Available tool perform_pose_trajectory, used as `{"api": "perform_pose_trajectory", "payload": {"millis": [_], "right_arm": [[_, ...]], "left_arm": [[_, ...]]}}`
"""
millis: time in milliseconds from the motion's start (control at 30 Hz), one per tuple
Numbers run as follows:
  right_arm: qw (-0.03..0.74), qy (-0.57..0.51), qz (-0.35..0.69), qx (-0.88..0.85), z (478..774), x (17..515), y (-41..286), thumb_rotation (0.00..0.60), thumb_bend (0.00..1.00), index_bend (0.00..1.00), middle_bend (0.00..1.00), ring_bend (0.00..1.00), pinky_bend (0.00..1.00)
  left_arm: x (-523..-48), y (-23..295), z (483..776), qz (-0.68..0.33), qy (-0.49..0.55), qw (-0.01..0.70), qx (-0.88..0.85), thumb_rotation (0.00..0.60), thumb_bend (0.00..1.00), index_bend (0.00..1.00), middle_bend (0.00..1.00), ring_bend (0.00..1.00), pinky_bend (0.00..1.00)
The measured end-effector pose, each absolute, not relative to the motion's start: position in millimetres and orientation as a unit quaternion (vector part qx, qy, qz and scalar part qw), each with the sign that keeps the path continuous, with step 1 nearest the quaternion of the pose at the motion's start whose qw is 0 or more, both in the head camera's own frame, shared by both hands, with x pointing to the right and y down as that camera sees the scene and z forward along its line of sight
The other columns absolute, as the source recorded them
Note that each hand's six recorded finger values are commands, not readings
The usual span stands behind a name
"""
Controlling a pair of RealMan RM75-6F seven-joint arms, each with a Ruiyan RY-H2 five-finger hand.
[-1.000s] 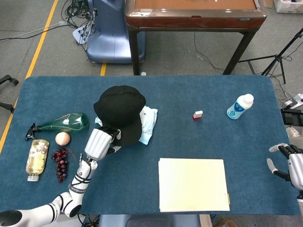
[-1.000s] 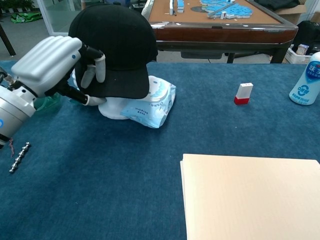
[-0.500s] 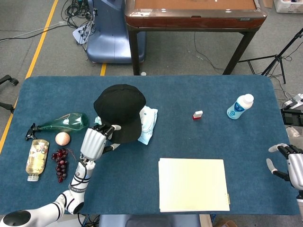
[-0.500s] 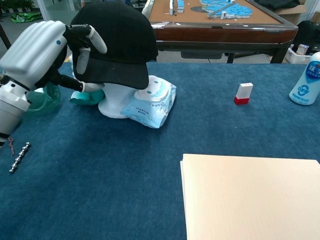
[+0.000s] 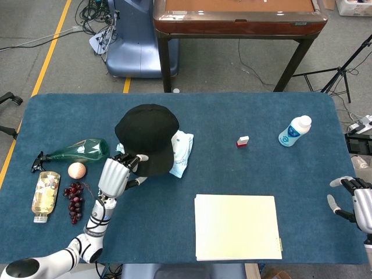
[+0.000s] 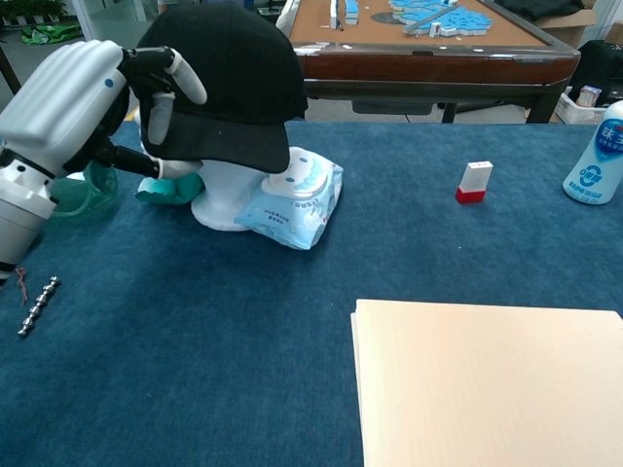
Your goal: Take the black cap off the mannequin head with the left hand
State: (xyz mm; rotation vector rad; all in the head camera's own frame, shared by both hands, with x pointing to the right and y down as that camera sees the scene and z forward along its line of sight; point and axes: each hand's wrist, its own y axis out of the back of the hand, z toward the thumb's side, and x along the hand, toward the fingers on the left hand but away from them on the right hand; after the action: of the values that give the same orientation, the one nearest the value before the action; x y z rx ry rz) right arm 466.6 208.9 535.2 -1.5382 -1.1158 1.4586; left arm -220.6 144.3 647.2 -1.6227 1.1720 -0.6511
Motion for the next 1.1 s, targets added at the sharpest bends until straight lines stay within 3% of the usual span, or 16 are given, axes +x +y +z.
{"api": "perform_pose_trajectory", "payload": {"millis": [333,600,800,1100], "right_arm": [[0.364,-0.433,0.568,-0.598,535.7,466.6,208.7,0.6,0.36,0.44,0.44,0.38,0.45],[0.364,-0.433,0.568,-0.598,535.7,467.0,208.7,0.6,0.36,0.44,0.44,0.38,0.45],[0.364,-0.432,0.569,-0.597,536.1,466.9,208.8,0.6,0.35,0.44,0.44,0.38,0.45],[0.365,-0.432,0.569,-0.597,536.4,466.5,208.9,0.6,0.36,0.44,0.44,0.38,0.45]], "left_arm": [[-223.6,145.1,646.4,-0.268,0.483,0.495,-0.67,0.6,0.3,0.41,0.74,0.61,0.78],[-226.4,145.8,643.0,-0.259,0.488,0.498,-0.668,0.6,0.41,0.51,0.74,0.61,0.78],[-228.8,145.7,637.9,-0.246,0.493,0.506,-0.664,0.6,0.43,0.57,0.74,0.61,0.78],[-228.0,140.8,625.3,-0.218,0.493,0.531,-0.654,0.6,0.44,0.58,0.72,0.61,0.78]]}}
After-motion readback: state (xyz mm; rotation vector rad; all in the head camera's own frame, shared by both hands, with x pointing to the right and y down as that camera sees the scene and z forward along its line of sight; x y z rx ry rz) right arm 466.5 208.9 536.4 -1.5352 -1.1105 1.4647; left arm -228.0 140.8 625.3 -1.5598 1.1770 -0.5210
